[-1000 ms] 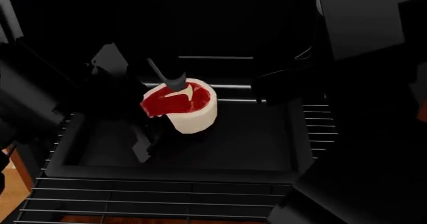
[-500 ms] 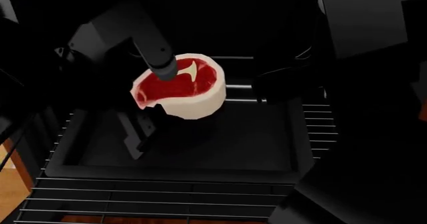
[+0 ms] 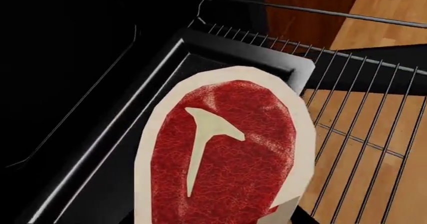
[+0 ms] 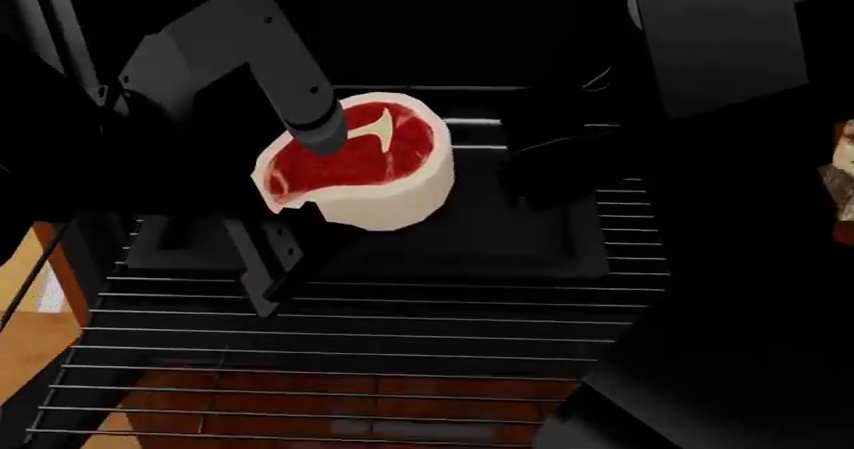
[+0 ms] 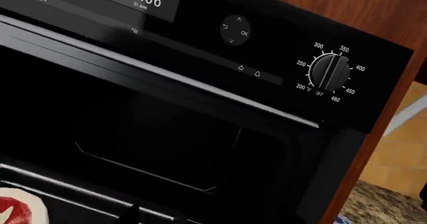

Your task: Pick the steak from the oven and place it on the plate on the counter.

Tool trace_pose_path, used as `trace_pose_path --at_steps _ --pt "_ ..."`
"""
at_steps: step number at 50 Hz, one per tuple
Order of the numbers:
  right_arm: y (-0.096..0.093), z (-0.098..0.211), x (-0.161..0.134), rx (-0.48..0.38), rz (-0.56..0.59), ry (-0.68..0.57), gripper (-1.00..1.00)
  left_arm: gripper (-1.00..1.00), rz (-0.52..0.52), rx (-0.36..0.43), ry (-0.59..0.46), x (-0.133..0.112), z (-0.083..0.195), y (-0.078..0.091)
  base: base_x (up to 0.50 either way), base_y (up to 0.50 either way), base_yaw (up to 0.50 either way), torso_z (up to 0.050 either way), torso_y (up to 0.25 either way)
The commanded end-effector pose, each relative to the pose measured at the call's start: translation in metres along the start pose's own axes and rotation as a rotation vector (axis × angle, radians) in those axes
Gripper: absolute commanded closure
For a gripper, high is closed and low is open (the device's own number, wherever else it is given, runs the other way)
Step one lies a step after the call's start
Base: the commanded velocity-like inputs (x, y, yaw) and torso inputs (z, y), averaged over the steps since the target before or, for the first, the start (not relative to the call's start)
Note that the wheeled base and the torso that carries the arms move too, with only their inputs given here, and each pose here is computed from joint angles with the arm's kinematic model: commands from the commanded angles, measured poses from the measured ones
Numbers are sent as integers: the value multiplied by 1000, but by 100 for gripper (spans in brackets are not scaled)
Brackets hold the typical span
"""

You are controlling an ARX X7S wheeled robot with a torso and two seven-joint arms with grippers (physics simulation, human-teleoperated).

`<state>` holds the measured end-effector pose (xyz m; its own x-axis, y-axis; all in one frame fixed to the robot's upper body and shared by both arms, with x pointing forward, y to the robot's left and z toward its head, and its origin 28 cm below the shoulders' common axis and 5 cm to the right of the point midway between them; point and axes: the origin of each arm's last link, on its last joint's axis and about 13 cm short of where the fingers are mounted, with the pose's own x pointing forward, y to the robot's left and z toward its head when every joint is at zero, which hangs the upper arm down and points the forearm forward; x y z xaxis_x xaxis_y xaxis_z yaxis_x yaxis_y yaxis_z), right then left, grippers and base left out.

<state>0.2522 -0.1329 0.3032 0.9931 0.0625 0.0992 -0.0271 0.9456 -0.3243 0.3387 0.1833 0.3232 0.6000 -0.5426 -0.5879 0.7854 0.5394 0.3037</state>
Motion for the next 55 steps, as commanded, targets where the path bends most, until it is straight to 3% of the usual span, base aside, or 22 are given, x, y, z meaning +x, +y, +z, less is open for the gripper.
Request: trace_pose_path --at_steps 1,13,55 --pt "-1 0 0 3 1 0 -100 100 -3 -12 -6 -1 0 0 -366 -466 0 0 0" --pt "0 1 1 -4 17 -7 -100 100 -9 -6 -14 -2 1 -1 -287 -493 0 0 0" --pt "0 0 -1 8 41 -13 -100 100 -17 0 -19 -4 2 -3 0 -500 0 0 0"
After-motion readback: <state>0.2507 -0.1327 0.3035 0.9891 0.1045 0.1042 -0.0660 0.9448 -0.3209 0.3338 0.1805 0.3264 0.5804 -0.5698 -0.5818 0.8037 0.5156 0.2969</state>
